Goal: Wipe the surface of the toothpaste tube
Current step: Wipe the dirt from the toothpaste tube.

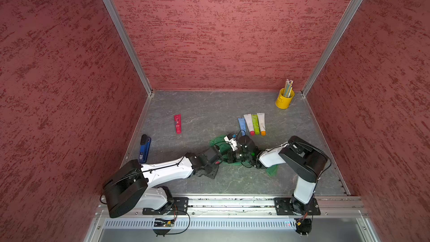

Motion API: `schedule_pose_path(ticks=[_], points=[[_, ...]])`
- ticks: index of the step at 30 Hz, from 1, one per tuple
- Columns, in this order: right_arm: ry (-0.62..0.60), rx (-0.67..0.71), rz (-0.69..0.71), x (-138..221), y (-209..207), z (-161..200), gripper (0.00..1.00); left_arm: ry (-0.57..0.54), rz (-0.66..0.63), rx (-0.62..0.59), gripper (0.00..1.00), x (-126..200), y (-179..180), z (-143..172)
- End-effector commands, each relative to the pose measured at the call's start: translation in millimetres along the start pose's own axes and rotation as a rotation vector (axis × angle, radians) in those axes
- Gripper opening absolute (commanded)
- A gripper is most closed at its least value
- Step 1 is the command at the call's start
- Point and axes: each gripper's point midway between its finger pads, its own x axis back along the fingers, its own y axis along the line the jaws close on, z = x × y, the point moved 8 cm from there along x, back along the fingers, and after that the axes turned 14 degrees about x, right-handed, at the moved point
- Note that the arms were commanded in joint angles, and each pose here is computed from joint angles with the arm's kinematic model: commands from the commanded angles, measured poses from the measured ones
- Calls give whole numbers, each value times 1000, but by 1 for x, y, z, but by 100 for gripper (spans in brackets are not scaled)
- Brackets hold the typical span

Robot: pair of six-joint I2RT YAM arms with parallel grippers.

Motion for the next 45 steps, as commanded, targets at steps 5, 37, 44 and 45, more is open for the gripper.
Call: schedule_pose_path(ticks=[5,37,44,45], points=[[86,-81,-5,6,-8,23,0,-55,52,-16,2,3,-8,-7],[-229,7,323,64,-56,-86,0,-55,70,-37,2,4,-12,-5],[-130,-10,233,40,-54,-65,0,-54,64,-36,2,3,-12,-6],[-110,-10,225,35,-52,-60,0,-55,65,-35,2,4,-12,-6]])
